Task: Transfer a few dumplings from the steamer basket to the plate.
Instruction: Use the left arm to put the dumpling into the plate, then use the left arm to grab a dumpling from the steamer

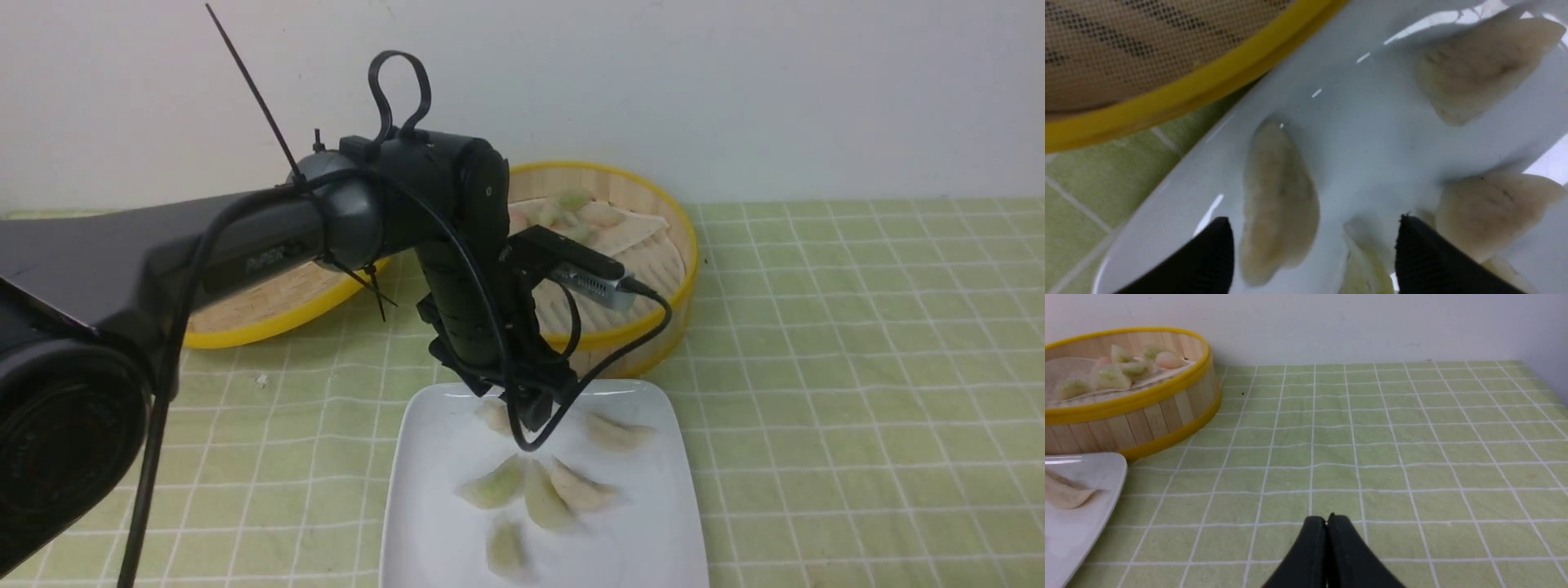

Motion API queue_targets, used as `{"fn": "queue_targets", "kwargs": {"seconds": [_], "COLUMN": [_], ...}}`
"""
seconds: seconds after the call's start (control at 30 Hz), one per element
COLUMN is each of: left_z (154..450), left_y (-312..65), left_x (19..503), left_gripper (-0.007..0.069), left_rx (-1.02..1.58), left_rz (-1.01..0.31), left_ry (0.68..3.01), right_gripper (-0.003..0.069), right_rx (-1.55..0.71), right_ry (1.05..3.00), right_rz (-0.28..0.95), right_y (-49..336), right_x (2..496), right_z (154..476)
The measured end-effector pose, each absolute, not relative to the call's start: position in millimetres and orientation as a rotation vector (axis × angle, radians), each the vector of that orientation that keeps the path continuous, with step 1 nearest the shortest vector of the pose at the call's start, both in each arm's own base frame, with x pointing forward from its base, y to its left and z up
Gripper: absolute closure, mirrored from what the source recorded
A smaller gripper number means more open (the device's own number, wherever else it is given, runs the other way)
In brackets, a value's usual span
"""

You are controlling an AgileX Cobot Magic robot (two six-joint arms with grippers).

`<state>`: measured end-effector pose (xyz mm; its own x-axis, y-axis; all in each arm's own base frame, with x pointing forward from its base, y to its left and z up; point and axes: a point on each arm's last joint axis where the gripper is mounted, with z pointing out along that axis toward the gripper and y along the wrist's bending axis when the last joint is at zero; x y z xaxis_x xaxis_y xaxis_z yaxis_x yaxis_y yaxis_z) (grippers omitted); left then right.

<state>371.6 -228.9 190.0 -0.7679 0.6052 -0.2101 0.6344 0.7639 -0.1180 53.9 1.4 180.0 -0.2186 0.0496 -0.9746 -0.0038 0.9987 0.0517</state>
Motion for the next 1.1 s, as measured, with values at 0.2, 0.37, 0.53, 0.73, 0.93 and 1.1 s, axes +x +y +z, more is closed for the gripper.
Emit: {"fn": "queue_targets", "kwargs": {"seconds": [0.2,0.37,0.53,0.73,0.93,1.1], "left_z": [228,268,251,186,161,159], "left_y": [-233,-224,-215,-223,-224,-224], "left_x": [394,435,463,486,495,494], "left_gripper": [0.0103,0.0213,0.0232,0.0186,0.0182,0.0388], "left_rx": [0.953,0.748,0.676,0.752,0.759,0.724], "left_rz": [-0.190,-0.132,-0.128,-0.087,-0.045,-0.051], "left_ry": [2.639,2.416,2.413,2.451,2.423,2.445], "right_gripper": [0.0673,0.0673,0.0673,0.0673,0.0673,0.0673], "right_rx": [0.034,0.034,0.034,0.034,0.034,0.034], "right_ry": [1.791,1.791,1.791,1.791,1.791,1.791], "right_rz": [0.049,0.049,0.049,0.049,0.049,0.049], "right_y": [1,1,1,1,1,1], "right_x": [54,54,54,54,54,54], "right_z": [180,180,180,180,180,180]}}
